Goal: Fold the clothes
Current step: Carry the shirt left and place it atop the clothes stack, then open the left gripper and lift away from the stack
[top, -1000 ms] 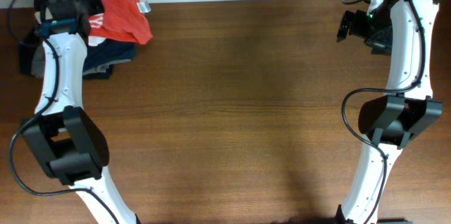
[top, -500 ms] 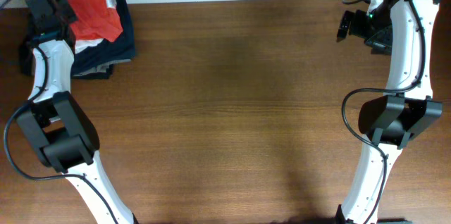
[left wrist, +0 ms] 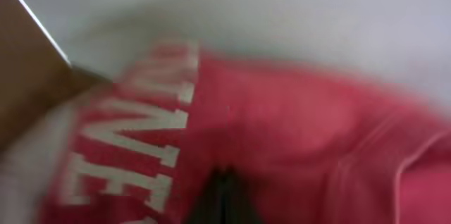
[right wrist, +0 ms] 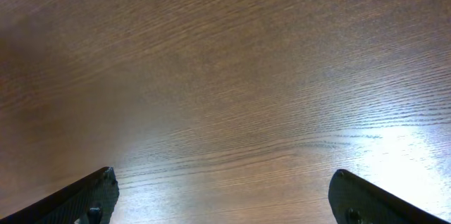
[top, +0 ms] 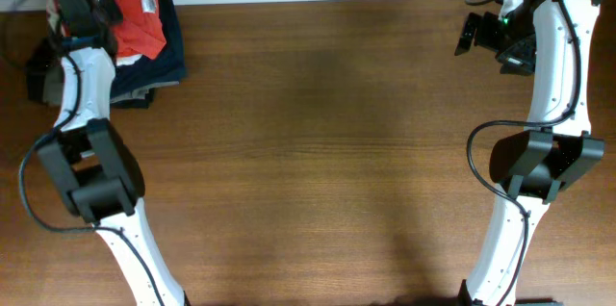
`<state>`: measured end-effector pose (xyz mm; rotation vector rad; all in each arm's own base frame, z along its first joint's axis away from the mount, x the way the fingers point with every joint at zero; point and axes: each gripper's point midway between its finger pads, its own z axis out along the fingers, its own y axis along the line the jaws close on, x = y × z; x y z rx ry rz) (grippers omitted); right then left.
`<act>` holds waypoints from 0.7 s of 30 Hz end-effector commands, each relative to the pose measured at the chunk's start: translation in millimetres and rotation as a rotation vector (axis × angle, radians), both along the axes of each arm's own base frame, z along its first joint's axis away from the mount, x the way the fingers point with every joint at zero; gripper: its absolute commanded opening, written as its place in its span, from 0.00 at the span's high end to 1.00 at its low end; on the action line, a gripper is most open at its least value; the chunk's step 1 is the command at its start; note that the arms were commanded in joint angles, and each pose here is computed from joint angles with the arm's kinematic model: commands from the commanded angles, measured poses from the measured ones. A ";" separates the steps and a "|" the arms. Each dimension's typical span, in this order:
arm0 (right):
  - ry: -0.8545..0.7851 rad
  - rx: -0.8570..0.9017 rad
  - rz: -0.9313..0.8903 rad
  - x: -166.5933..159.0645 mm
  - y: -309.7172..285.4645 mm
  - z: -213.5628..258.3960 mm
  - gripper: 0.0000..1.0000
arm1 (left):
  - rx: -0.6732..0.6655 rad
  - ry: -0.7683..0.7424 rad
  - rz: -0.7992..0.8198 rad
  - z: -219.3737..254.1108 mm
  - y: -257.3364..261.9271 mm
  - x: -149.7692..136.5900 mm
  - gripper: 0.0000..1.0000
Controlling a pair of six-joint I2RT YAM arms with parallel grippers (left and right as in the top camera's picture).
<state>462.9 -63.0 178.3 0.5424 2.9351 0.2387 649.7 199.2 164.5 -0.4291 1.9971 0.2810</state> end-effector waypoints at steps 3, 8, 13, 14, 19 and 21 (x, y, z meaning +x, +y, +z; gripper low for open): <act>-0.020 0.014 -0.001 -1.0 1.9 9.0 0.01 | -0.037 0.130 -0.009 -47.5 -0.5 -6.9 1.00; -0.027 0.046 0.004 -0.1 7.4 10.1 0.01 | 0.026 -0.104 -0.017 89.0 -3.0 2.5 0.94; -0.027 0.045 0.004 0.0 7.3 10.1 0.01 | -0.089 0.038 -0.153 1.1 -27.4 15.4 0.94; -0.027 0.045 0.004 0.0 7.3 10.1 0.01 | -0.158 0.087 -0.227 -35.1 -42.9 18.2 0.93; -0.027 0.046 0.004 0.0 7.4 10.1 0.01 | -0.209 0.212 -0.224 -79.0 -47.6 6.2 0.73; -0.027 0.046 0.003 0.0 7.4 10.1 0.01 | -0.166 0.097 -0.233 -10.9 -45.1 14.4 0.17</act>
